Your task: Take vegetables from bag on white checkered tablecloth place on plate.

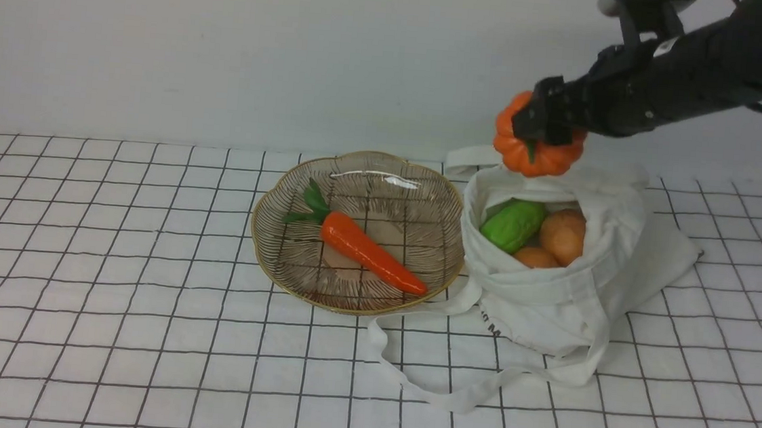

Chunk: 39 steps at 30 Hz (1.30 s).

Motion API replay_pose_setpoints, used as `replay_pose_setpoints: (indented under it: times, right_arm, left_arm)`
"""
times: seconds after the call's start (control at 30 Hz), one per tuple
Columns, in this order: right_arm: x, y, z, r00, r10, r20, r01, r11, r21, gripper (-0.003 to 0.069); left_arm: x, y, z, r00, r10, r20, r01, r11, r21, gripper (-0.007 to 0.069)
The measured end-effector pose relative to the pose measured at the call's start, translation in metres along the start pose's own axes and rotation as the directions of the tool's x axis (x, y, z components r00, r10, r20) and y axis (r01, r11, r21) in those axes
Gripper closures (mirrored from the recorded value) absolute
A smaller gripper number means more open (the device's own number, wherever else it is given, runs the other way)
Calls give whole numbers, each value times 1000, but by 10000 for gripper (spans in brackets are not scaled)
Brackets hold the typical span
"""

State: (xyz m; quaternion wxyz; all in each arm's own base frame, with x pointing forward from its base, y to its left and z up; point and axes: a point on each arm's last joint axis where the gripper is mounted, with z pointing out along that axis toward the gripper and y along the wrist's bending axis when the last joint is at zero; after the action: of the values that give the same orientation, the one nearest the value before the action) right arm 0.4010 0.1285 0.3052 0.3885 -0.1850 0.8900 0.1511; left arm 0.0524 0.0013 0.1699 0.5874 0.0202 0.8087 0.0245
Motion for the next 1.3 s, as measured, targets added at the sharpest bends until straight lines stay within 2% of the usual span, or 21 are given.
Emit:
replay_pose_setpoints:
  times: [0.07,0.1,0.23,0.37,0.6,0.73,0.8,0.93,1.1,1.3]
  right_arm:
    - [-1,7,1,1000,-1,5,1,1000,-26,102]
    - [0,24,7,1000,-16,1,16,997,-72,102]
    - [8,50,30,999,-31,-14,29,991,-133,102]
    - [23,74,69,999,-43,-25,39,987,-155,102]
    - [46,82,113,999,-40,-31,36,992,-124,90]
    - [54,79,124,999,-35,-41,30,993,-112,-6]
    - [53,79,124,999,-37,-40,33,993,-111,-20]
    - [47,73,116,999,-43,-31,40,994,-104,-32]
    - [24,57,79,999,-44,6,44,995,-93,-31]
    - [-12,45,-7,994,-51,94,60,994,-97,25]
  left_arm:
    - [0,0,0,1000,0,0,0,1000,0,633]
    - [0,0,0,1000,0,0,0,1000,0,633]
    - [0,0,0,1000,0,0,0,1000,0,633]
    - [0,0,0,1000,0,0,0,1000,0,633]
    - [0,0,0,1000,0,0,0,1000,0,633]
    - [0,0,0,1000,0,0,0,1000,0,633]
    - [0,0,0,1000,0,0,0,1000,0,633]
    - [0,0,0,1000,0,0,0,1000,0,633]
    - [0,0,0,1000,0,0,0,1000,0,633]
    - [0,0,0,1000,0,0,0,1000,0,633]
